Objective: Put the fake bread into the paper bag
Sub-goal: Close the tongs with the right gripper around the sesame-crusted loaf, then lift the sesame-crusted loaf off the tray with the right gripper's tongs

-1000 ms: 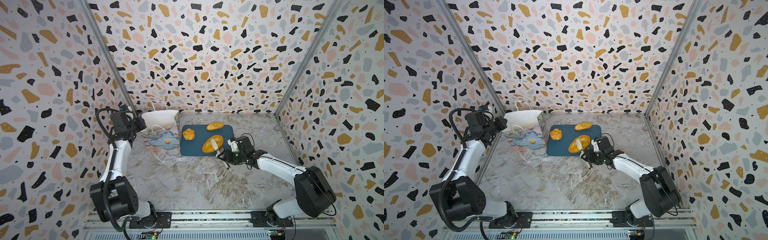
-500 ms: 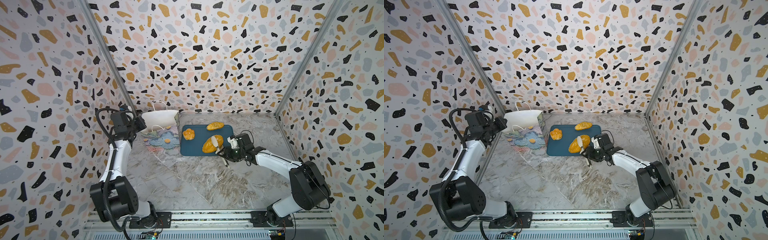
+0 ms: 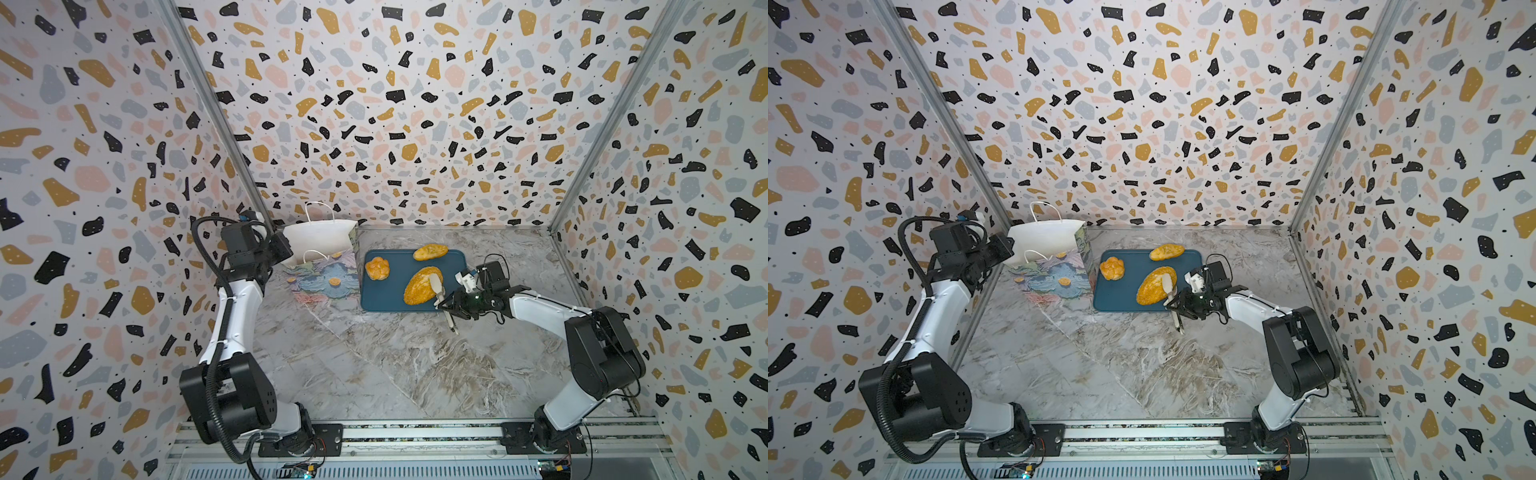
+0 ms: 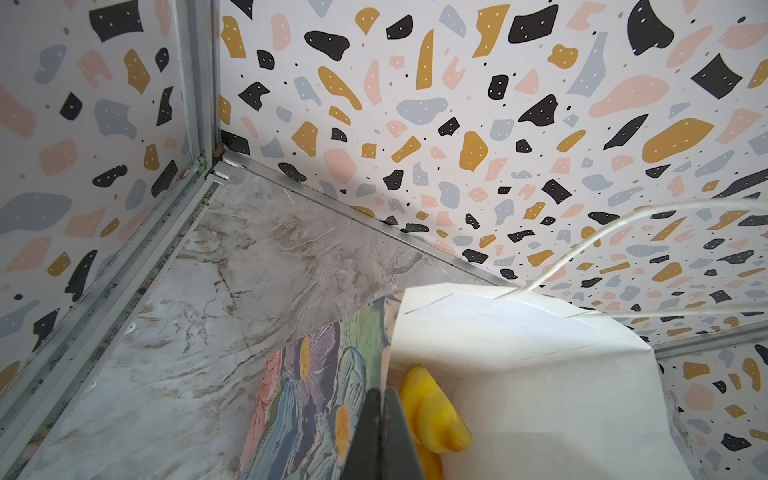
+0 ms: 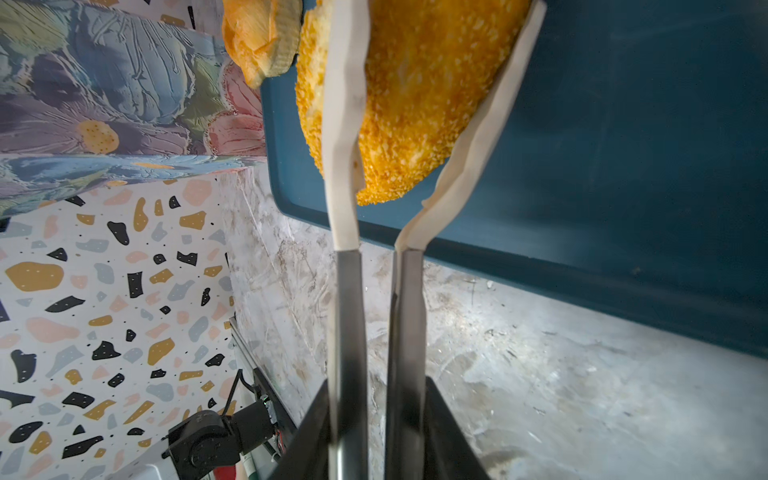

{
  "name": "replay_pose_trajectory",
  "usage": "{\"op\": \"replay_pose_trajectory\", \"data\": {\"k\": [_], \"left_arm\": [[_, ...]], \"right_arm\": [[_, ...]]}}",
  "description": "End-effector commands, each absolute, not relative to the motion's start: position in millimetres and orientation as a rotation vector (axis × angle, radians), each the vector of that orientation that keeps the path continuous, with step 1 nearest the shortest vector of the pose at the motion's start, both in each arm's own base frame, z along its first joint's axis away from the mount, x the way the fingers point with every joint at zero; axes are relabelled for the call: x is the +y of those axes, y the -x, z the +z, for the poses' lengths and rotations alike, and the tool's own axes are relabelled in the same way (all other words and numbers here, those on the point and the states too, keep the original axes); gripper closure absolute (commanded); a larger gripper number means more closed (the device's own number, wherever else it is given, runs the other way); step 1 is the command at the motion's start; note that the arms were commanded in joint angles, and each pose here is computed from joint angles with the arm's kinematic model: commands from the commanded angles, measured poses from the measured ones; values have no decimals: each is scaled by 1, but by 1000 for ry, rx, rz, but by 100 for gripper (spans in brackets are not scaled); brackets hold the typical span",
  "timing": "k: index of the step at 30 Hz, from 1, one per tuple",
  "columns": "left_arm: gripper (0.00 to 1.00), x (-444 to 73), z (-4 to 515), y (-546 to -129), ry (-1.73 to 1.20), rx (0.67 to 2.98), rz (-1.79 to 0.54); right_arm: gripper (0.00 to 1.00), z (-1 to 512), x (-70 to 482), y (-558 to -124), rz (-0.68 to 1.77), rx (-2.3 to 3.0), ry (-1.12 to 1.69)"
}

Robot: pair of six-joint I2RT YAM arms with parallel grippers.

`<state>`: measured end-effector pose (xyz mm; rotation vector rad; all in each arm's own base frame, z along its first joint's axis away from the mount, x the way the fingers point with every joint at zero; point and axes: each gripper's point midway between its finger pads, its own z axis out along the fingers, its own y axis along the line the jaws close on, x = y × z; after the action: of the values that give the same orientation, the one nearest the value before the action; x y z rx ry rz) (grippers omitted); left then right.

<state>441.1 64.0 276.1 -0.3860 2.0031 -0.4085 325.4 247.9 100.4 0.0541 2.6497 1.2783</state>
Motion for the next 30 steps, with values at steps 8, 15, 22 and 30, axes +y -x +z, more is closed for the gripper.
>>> {"op": "replay_pose_trajectory", "data": {"k": [8, 15, 22, 30], "left_arm": [[100, 63, 286, -440, 363, 1972, -401], [100, 63, 287, -439, 363, 1970, -402], [100, 62, 288, -439, 360, 1967, -402], [100, 62, 289, -439, 358, 1964, -406]], "right_arm": [[77, 145, 250, -329, 1376, 2527, 61], [77, 161, 244, -320, 1421, 2440, 49], [77, 167, 240, -312, 1462, 2374, 21], [78, 180, 238, -308, 1489, 2292, 6]]}}
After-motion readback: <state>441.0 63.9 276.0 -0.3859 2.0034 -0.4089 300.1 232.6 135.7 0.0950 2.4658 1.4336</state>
